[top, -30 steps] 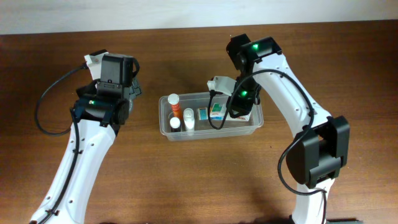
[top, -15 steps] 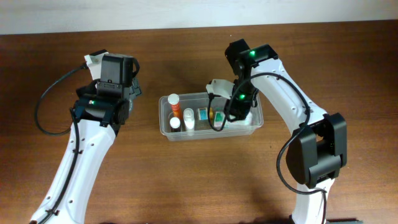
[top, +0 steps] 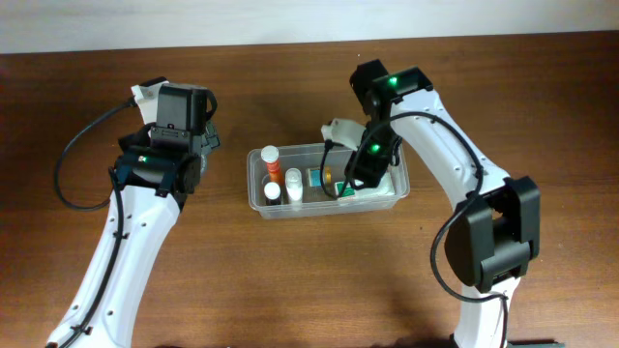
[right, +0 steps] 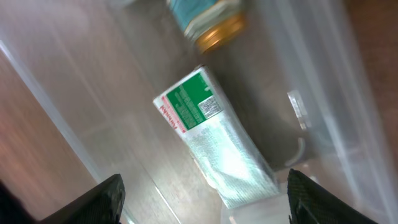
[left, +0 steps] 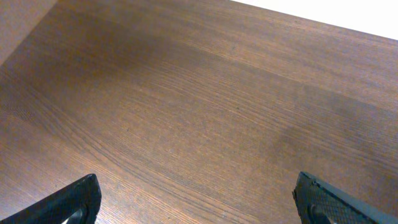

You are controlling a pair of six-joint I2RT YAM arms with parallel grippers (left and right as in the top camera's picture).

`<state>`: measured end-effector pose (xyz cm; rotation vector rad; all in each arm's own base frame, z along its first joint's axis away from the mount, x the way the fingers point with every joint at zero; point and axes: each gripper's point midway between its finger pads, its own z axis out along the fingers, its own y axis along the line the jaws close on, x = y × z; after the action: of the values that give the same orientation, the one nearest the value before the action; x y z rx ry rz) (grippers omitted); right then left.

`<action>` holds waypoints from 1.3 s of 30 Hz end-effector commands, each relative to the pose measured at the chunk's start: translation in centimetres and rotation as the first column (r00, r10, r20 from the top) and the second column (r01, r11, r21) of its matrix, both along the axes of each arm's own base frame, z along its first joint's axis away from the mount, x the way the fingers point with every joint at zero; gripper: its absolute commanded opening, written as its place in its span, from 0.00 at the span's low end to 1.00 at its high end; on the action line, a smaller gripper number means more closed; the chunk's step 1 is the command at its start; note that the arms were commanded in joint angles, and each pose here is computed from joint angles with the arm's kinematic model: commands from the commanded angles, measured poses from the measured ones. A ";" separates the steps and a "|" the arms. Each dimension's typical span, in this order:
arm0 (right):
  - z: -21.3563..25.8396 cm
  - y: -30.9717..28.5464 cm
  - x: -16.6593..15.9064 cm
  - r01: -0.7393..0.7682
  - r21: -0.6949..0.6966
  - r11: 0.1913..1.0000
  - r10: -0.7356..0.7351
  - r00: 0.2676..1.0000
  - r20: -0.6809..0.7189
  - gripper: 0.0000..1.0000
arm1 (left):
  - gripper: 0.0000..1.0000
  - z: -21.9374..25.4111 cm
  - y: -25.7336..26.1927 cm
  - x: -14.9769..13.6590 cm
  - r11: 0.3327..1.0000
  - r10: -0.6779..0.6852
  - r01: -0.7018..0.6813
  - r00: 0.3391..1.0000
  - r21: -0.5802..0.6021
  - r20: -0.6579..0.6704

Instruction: Pack container

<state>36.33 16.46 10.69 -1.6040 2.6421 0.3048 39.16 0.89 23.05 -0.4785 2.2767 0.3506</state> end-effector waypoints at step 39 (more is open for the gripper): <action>38.1 -13.3 -40.3 -0.171 0.697 0.696 -0.605 0.383 0.698 0.98 | 0.99 0.9 0.3 -0.3 1.000 0.006 -0.006 1.000 0.007 0.021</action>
<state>-1.97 3.73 49.23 -0.7160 1.5427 0.2270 39.17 0.89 23.05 -0.4787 2.2762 0.3508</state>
